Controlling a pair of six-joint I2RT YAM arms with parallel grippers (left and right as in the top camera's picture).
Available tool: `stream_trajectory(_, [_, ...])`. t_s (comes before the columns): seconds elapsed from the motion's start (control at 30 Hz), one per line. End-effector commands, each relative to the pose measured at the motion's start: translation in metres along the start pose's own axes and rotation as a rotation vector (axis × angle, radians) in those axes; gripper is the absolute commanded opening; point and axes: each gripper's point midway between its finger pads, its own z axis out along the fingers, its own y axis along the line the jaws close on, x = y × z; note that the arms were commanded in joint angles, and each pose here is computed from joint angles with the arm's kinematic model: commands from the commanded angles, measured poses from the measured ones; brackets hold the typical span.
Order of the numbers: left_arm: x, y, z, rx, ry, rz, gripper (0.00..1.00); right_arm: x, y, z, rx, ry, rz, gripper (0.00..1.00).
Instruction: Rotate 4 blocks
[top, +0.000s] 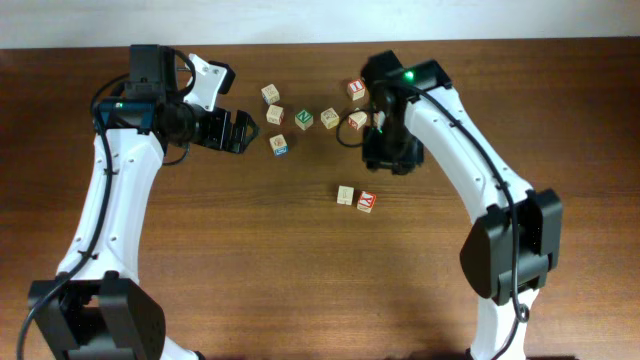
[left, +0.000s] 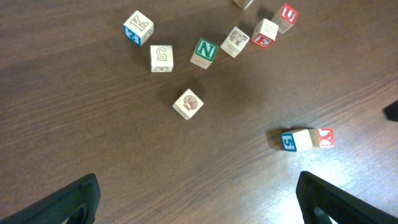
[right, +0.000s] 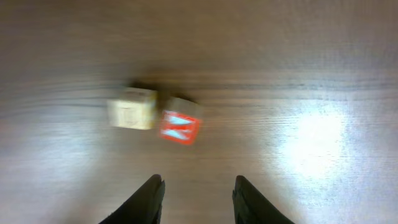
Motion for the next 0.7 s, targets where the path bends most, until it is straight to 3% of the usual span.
stream_trajectory(0.0, [-0.008,-0.002,-0.004,0.012,-0.021,0.002,0.99,0.020,-0.018,0.047,0.016,0.098,0.035,0.37])
stream_trajectory(0.27, [-0.008,-0.002,-0.004,0.012,-0.021,0.002,0.99,0.031,-0.028,0.118,0.006,0.078,0.032,0.35])
stream_trajectory(0.67, [-0.008,-0.002,-0.004,0.012,-0.022,0.002,0.99,-0.010,0.016,0.117,-0.204,-0.075,0.065,0.35])
